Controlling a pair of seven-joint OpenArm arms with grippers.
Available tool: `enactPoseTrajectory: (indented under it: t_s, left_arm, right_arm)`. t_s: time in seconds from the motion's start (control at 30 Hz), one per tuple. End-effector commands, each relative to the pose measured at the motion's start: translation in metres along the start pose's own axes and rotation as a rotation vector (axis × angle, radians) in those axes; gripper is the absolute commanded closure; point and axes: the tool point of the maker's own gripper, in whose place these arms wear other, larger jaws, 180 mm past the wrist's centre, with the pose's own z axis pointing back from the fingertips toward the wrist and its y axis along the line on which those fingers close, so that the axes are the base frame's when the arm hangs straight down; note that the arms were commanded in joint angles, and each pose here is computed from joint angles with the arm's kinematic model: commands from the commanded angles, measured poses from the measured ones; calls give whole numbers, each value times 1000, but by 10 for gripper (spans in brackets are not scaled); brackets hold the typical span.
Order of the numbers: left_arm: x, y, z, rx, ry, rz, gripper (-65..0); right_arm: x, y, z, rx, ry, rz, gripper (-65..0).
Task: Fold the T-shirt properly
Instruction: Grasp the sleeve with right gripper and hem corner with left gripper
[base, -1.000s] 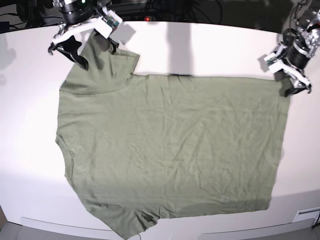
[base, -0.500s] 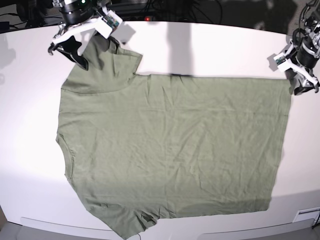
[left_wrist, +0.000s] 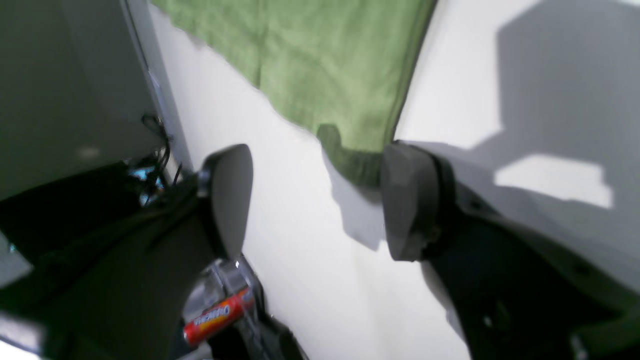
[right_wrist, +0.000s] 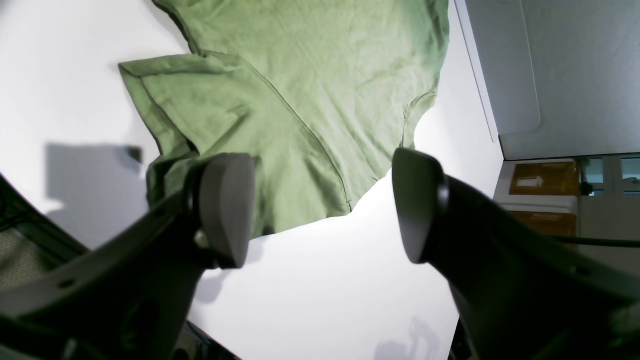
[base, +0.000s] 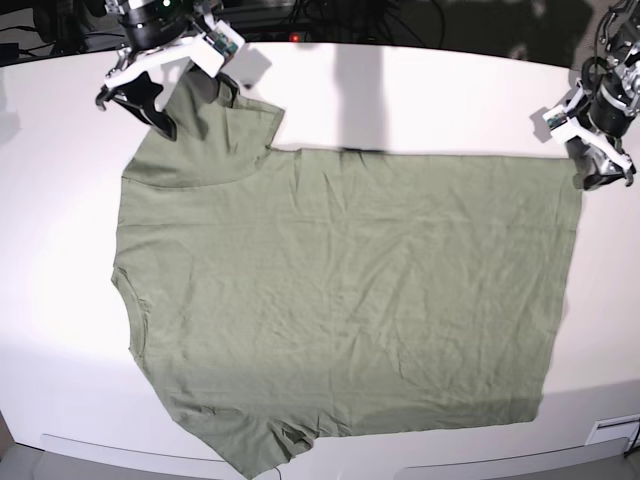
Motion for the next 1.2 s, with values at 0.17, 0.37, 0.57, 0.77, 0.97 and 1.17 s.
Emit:
enactPoseTrajectory:
  t_s: [0.17,0.37,0.57,0.77,0.97,1.17]
  left_arm:
    - [36,-10,-2,-79,-116,63,-410]
    - [16,-8,-12,-78,-46,88,-410]
    - [-33,-33,-13,-142,111,90,-410]
    - [-32,-39,-14,-153,95,98,-410]
    - [3,-46,-20,-151,-19,144,-410]
    - [44,-48,-29,-110,-108,219,-410]
  right_arm:
    - [6,-8,3,-31,-21,-11,-428]
    - [6,-8,3,-31,-20,-11,-428]
    - [6,-8,3,-31,-16,-11,-428]
    - [6,-8,3,-32,-17,-11,-428]
    - [6,-8,3,-31,-17,-11,-428]
    - [6,-8,3,-31,-17,-11,-428]
